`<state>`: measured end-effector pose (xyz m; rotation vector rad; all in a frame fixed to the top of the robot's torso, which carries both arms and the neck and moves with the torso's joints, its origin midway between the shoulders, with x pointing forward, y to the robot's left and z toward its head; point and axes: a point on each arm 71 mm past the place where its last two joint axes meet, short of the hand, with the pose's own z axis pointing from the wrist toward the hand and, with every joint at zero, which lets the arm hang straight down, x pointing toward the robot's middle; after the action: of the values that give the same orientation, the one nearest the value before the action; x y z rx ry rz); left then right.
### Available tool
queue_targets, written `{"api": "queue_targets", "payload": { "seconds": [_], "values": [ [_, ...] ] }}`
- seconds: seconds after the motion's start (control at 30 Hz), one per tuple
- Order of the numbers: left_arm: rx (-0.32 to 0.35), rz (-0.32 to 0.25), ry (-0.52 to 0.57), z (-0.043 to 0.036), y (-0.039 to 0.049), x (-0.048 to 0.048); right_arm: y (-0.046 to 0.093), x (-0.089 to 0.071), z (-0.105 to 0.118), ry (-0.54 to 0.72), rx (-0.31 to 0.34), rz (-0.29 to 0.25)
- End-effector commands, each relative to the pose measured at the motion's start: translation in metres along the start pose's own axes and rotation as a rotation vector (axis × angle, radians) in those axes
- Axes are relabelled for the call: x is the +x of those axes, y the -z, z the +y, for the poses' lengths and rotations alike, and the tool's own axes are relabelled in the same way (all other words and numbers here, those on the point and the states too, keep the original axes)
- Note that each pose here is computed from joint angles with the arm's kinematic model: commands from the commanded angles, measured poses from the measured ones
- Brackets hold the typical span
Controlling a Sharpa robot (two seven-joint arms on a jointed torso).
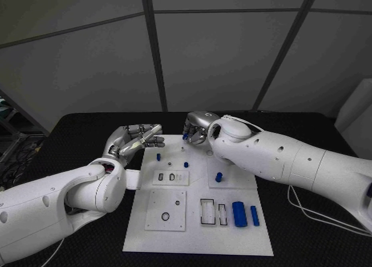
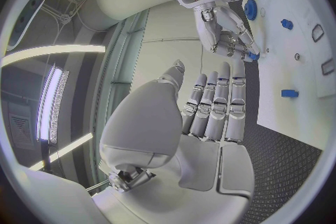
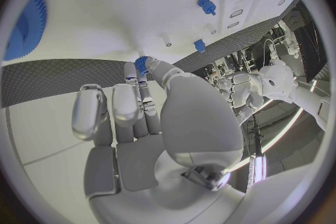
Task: Assemble the parts on the task board
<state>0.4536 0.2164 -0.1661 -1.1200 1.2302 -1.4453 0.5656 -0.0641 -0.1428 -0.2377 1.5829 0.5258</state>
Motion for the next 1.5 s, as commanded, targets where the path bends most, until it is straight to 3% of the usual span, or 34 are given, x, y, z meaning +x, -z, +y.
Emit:
{"api": "queue_targets", "payload": {
  "seconds": [0.03, 1.23, 1.5],
  "values": [
    [0.009, 0.012, 0.004, -0.0017, -0.0005, 0.0013, 0.0005, 0.0045, -0.0023, 0.009, 0.014, 0.032],
    [0.006, 0.010, 0.003, -0.0010, -0.0014, -0.0001, 0.0044, -0.0004, -0.0016, -0.003, -0.004, -0.025],
    [0.006, 0.009, 0.002, -0.0008, -0.0017, -0.0005, 0.0057, -0.0001, 0.0007, -0.009, -0.019, -0.016]
  ]
}}
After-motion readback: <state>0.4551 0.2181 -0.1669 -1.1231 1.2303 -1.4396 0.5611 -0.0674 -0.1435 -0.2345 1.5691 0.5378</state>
